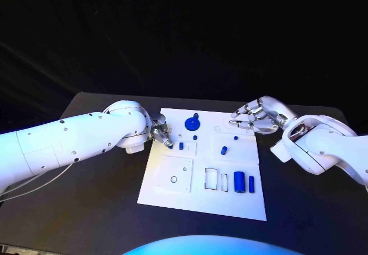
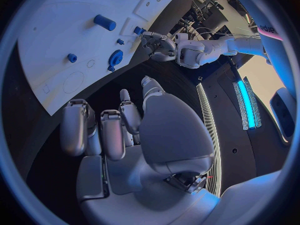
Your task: Assemble the parts on the task board
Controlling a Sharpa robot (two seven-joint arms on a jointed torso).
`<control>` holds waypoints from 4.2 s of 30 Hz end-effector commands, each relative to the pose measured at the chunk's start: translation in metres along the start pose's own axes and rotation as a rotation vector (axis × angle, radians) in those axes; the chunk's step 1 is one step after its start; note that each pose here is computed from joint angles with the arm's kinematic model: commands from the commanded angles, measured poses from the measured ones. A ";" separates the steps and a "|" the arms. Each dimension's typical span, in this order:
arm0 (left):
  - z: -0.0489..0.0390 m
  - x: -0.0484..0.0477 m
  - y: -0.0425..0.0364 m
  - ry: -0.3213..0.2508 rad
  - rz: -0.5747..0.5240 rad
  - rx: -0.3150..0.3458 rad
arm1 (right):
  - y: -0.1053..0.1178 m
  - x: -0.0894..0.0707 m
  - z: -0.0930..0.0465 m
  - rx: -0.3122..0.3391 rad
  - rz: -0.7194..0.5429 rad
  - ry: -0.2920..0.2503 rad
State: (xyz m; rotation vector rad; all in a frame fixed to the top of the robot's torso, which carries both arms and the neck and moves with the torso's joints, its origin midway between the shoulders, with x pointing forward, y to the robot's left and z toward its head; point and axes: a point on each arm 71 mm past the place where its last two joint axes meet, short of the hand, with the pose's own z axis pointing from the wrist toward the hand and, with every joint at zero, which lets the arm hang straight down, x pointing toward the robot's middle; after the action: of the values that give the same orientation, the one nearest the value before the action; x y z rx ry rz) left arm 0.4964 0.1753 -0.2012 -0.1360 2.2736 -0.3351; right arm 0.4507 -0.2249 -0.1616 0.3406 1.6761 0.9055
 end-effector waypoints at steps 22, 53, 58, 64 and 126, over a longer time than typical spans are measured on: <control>0.0037 0.0068 -0.0051 0.043 0.050 -0.016 | 0.001 0.001 -0.001 -0.010 -0.005 0.012; 0.0048 0.0059 -0.0057 0.028 0.020 -0.021 | 0.001 0.001 -0.001 -0.011 -0.005 0.011; 0.0055 0.0053 -0.0053 0.024 0.013 -0.026 | 0.001 0.001 -0.001 -0.011 -0.005 0.010; 0.0062 0.0043 -0.0040 0.017 0.009 -0.033 | 0.001 0.001 -0.001 -0.011 -0.005 0.009; 0.0051 -0.0087 0.0087 -0.095 -0.193 -0.024 | 0.001 -0.001 -0.002 -0.018 -0.003 -0.001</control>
State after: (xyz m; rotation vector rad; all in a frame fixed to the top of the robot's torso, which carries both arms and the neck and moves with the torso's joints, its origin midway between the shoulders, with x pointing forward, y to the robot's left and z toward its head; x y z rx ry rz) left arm 0.5053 0.1870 -0.2035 -0.3162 2.2170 -0.3189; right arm 0.4498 -0.2265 -0.1609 0.3392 1.6697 0.9093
